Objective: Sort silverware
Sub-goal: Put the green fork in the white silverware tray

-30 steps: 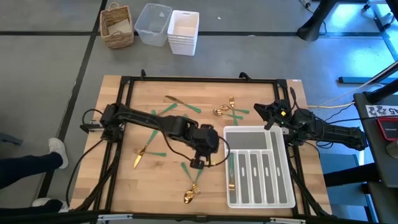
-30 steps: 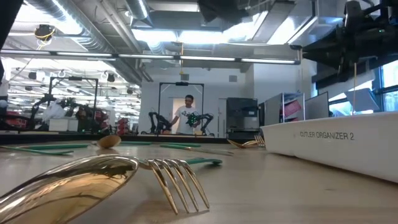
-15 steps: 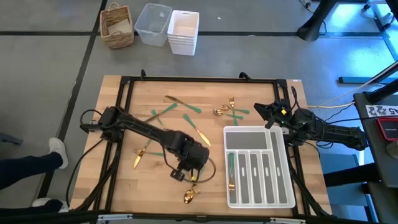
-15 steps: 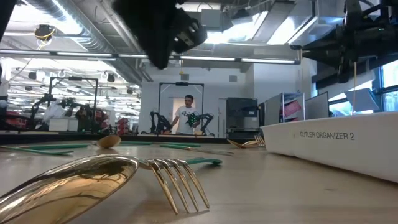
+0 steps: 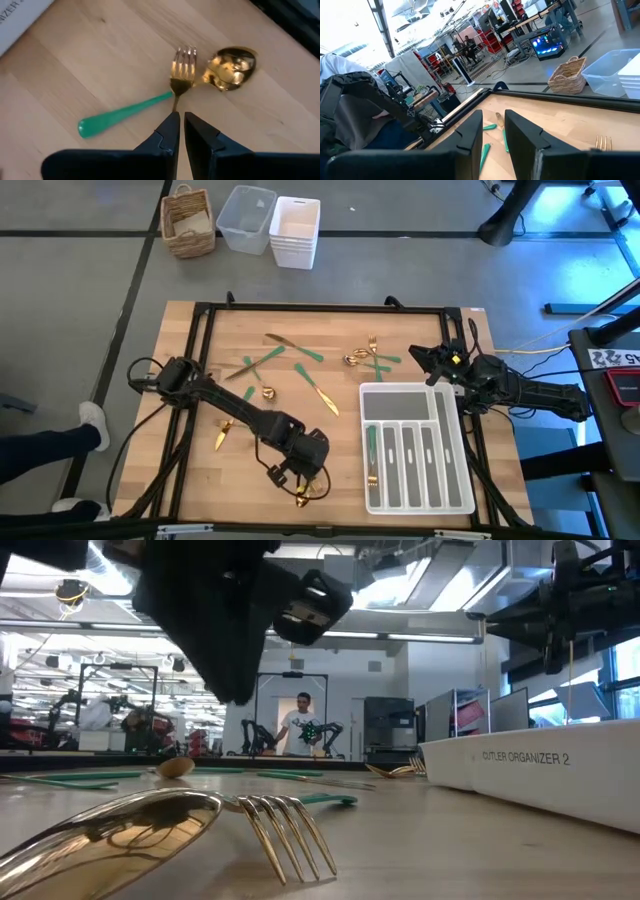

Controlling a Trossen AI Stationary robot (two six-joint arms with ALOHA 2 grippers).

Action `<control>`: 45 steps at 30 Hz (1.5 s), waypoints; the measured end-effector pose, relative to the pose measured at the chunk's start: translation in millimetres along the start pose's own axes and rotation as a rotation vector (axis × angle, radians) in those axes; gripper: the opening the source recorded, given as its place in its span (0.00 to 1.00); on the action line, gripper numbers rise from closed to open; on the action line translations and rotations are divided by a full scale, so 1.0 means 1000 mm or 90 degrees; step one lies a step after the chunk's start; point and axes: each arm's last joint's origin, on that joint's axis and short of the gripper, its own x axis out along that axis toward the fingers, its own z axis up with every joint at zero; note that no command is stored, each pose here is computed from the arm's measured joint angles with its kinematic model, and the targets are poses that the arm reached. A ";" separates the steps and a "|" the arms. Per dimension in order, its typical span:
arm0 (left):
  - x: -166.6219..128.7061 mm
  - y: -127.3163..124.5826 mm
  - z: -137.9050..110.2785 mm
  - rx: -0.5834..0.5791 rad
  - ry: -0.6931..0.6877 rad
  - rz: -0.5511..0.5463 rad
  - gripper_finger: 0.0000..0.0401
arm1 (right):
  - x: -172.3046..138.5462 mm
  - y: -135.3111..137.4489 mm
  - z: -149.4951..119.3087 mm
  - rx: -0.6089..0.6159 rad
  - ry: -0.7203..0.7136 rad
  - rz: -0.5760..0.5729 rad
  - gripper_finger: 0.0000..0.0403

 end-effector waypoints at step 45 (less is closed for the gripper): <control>0.047 -0.006 -0.032 0.041 -0.004 0.048 0.25 | 0.000 0.000 -0.001 -0.001 0.004 -0.001 0.21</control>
